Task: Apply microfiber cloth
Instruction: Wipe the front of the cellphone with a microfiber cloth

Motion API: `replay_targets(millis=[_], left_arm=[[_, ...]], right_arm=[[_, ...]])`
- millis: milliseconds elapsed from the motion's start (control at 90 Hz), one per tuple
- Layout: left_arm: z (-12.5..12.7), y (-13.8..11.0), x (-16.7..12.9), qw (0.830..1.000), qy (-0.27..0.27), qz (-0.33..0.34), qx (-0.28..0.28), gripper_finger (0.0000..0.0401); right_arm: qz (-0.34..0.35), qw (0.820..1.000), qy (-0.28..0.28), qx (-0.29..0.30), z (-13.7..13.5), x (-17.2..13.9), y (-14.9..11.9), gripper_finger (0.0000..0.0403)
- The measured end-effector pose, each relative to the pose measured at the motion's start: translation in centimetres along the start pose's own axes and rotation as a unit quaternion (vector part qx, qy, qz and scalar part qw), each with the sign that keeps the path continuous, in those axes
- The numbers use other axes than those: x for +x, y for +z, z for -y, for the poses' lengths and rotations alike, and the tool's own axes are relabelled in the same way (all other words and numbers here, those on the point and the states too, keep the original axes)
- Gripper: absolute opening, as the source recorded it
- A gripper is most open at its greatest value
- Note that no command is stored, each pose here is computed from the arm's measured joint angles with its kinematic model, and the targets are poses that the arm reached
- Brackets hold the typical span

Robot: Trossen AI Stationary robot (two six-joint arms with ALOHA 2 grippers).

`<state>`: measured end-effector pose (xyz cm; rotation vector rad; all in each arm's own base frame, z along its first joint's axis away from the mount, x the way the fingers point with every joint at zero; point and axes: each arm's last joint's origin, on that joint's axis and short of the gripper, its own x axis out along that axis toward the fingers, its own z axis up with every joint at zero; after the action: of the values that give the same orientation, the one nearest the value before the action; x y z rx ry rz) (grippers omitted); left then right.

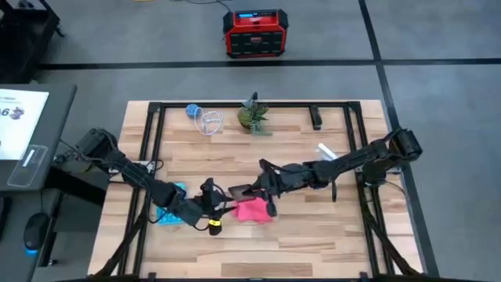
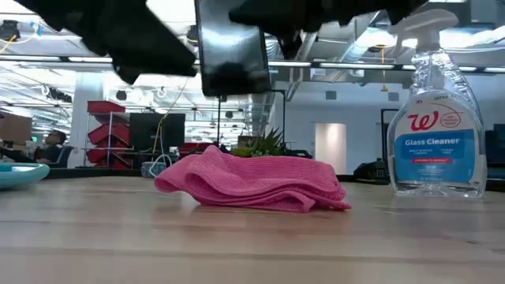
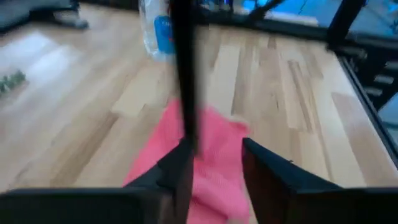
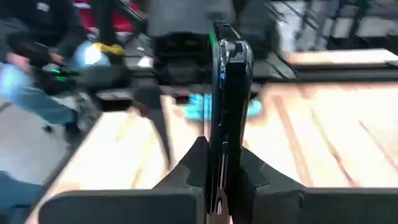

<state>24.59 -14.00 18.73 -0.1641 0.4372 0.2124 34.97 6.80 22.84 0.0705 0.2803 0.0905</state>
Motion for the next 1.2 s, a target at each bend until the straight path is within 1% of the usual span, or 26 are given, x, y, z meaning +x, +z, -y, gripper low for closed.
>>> replay_targets(millis=[100, 222, 311, 444, 556, 667, 789, 967, 1056, 1200], left_arm=[[-0.2, -0.6, -0.1, 1.0, 0.013, -0.021, -0.012, 0.0134], [-0.5, -1.0, -0.2, 0.999, 0.029, -0.037, -0.025, 0.0135], [-0.6, -1.2, -0.2, 0.998, 0.036, -0.046, -0.031, 0.0135], [-1.0, -1.8, -0.2, 0.996, 0.04, -0.059, -0.047, 0.0135], [-1.4, -2.7, -0.2, 0.994, 0.038, -0.076, -0.07, 0.0135], [-2.1, -3.9, -0.3, 0.99, 0.042, -0.094, -0.099, 0.0134], [-2.8, -5.2, -0.4, 0.985, 0.043, -0.116, -0.119, 0.0134], [-3.4, -6.7, -0.4, 0.98, 0.011, -0.14, -0.142, 0.013], [-3.3, -7.6, 0.3, 0.981, 0.005, -0.143, -0.134, 0.0113], [-3.3, -8.5, 2.3, 0.984, 0.009, -0.123, -0.128, 0.006]], right_arm=[[-0.007, 1.0, -0.016, 0.019, 0.4, -0.4, -2.1, 0.0013], [0.002, 0.999, -0.016, 0.045, 0.7, -1.2, -4.8, 0.0013], [0.011, 0.998, -0.014, 0.053, 0.8, -1.2, -6.3, 0.0013], [-0.013, 0.998, -0.016, 0.059, 0.9, 0.1, -8.9, 0.0013], [-0.007, 0.998, -0.015, 0.06, 0.8, 1.3, -9.9, 0.0013], [0.003, 0.998, -0.014, 0.063, 0.8, 1.9, -10.3, 0.0013], [0.001, 0.998, -0.027, 0.059, 0.8, 1.8, -10.2, 0.0013], [-0.001, 0.998, -0.036, 0.057, 0.8, 1.6, -9.9, 0.0014], [-0.001, 0.998, -0.037, 0.057, 0.8, 1.6, -9.9, 0.0014], [-0.001, 0.998, -0.038, 0.057, 0.9, 1.6, -9.9, 0.0015]])
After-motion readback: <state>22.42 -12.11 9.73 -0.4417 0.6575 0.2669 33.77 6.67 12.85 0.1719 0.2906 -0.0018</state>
